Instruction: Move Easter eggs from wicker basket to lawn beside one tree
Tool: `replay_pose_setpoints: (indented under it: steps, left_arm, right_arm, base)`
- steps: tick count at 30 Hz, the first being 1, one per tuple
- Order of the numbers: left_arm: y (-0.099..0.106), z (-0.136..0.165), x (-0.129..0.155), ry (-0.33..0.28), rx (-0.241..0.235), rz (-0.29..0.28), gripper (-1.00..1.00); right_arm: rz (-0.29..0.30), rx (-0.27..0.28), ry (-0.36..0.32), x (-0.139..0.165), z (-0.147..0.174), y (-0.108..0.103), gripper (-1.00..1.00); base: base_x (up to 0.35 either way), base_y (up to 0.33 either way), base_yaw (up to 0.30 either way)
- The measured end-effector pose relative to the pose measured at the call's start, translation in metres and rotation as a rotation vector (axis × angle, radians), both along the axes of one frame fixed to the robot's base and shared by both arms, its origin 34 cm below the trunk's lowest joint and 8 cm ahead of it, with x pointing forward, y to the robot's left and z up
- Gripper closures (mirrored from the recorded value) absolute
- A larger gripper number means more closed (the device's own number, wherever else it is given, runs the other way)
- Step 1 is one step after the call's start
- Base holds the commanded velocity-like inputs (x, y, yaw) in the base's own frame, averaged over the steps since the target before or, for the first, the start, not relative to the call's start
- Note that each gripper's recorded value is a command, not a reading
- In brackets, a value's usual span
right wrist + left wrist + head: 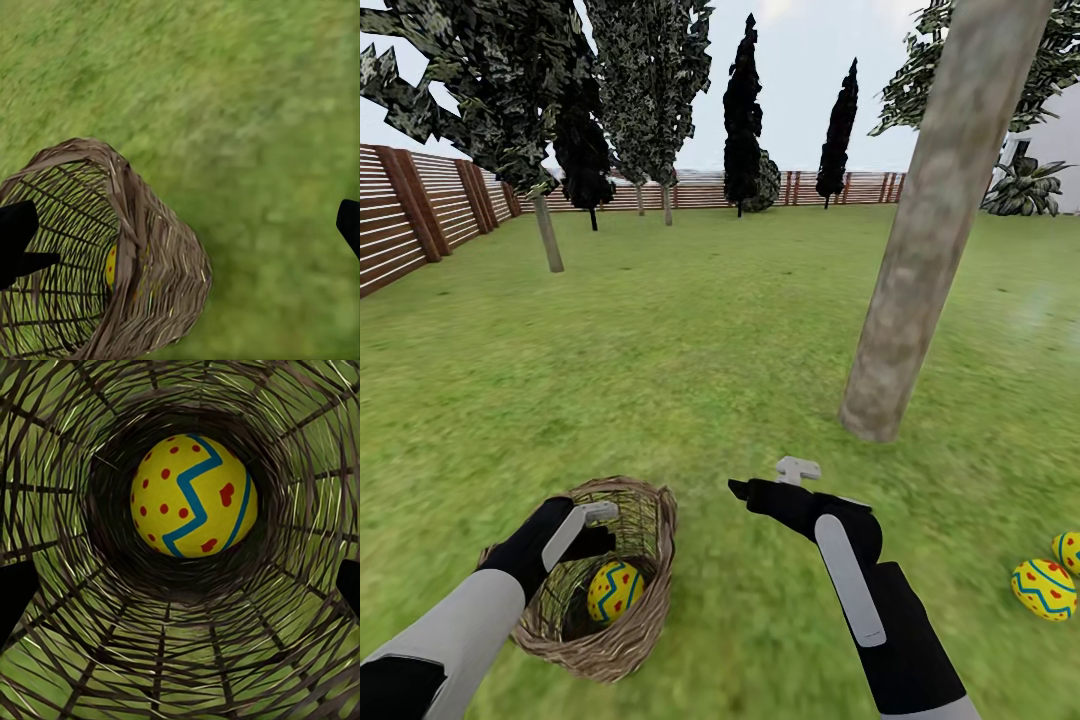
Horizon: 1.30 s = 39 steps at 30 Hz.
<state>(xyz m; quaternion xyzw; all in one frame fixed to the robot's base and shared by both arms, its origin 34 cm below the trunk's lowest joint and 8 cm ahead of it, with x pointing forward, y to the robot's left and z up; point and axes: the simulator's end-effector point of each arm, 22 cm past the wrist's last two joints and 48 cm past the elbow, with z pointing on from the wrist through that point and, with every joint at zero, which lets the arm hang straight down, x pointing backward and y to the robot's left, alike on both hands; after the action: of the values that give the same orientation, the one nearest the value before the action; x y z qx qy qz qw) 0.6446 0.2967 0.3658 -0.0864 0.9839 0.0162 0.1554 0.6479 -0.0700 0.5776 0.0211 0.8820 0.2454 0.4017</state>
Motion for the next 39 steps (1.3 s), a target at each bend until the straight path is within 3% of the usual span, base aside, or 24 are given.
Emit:
replay_pose_setpoints:
  steps: [21,39]
  left_arm:
    - [0.0015,0.0001,-0.0002,0.0,0.0,0.003,-1.0]
    - [0.0018,-0.0001,-0.0003,0.0,-0.002,0.005,-1.0]
  right_arm:
    - [-0.001,0.0,-0.001,0.0001,0.0004,-0.0003,-1.0]
    - [-0.001,0.0,0.0,0.0001,0.0001,-0.0004,-1.0]
  base:
    - [0.111,0.0,0.0]
    - [0.021,0.0,0.0]
